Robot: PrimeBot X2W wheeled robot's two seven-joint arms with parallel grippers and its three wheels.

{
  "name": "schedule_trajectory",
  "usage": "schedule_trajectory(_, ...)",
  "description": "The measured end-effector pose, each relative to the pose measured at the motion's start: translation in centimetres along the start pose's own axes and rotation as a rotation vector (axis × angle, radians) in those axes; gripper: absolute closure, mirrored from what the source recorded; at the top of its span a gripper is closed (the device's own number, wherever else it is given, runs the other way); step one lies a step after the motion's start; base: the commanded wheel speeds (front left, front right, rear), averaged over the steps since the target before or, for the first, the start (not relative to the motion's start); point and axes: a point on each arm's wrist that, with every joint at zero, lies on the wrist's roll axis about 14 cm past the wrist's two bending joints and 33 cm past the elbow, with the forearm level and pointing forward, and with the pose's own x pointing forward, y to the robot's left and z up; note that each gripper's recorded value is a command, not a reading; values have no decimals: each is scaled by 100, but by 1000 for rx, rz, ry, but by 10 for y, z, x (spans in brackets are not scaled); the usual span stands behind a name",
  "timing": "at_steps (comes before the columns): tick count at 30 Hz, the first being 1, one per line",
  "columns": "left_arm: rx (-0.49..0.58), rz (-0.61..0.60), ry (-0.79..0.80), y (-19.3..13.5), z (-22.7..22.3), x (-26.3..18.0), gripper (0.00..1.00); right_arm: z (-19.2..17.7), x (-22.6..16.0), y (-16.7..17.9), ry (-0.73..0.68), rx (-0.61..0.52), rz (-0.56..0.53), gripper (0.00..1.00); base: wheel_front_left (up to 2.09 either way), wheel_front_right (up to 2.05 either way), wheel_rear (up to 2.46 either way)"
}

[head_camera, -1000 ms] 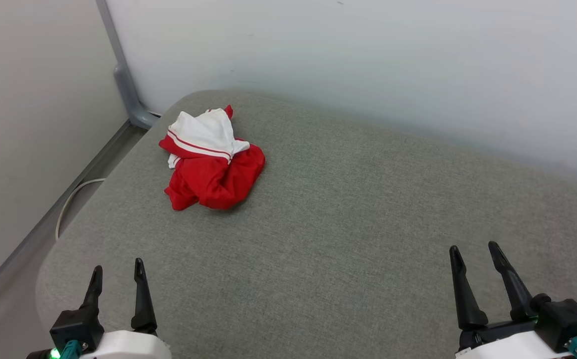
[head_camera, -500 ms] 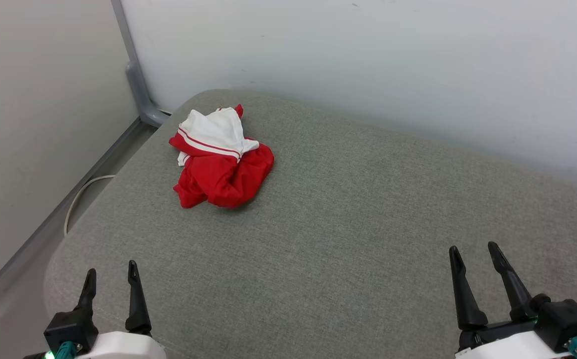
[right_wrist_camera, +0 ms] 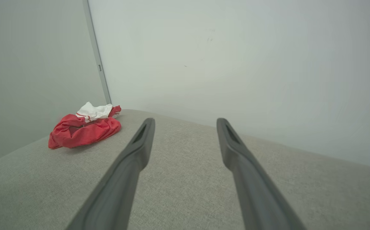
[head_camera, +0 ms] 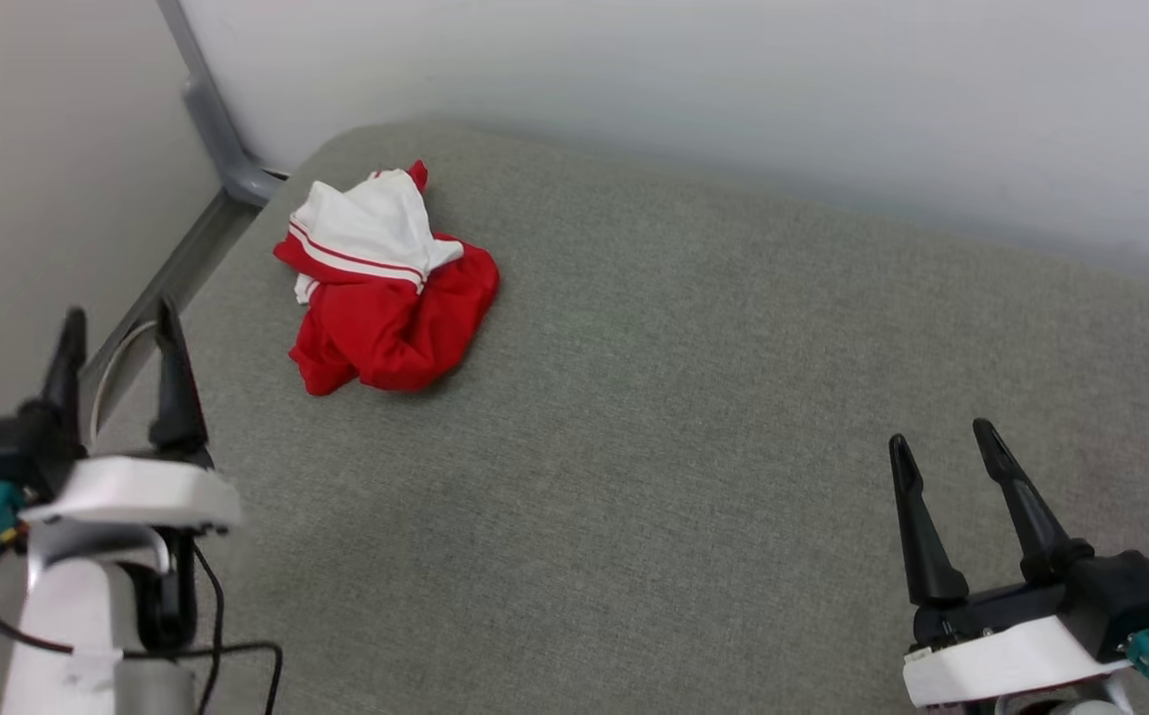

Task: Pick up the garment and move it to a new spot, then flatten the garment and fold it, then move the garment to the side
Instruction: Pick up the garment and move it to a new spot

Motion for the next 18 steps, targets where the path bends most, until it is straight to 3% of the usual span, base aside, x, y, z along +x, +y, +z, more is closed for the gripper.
schedule_trajectory(10, 51, -113, -109, -38, 28, 108, 0, -19, 12, -36, 16, -26, -73, 0, 0, 0, 0)
schedule_trajectory(18, 98, -261, 61, -85, -16, 163, 0, -27, 11, -65, 22, -62, -140, 0, 0, 0, 0)
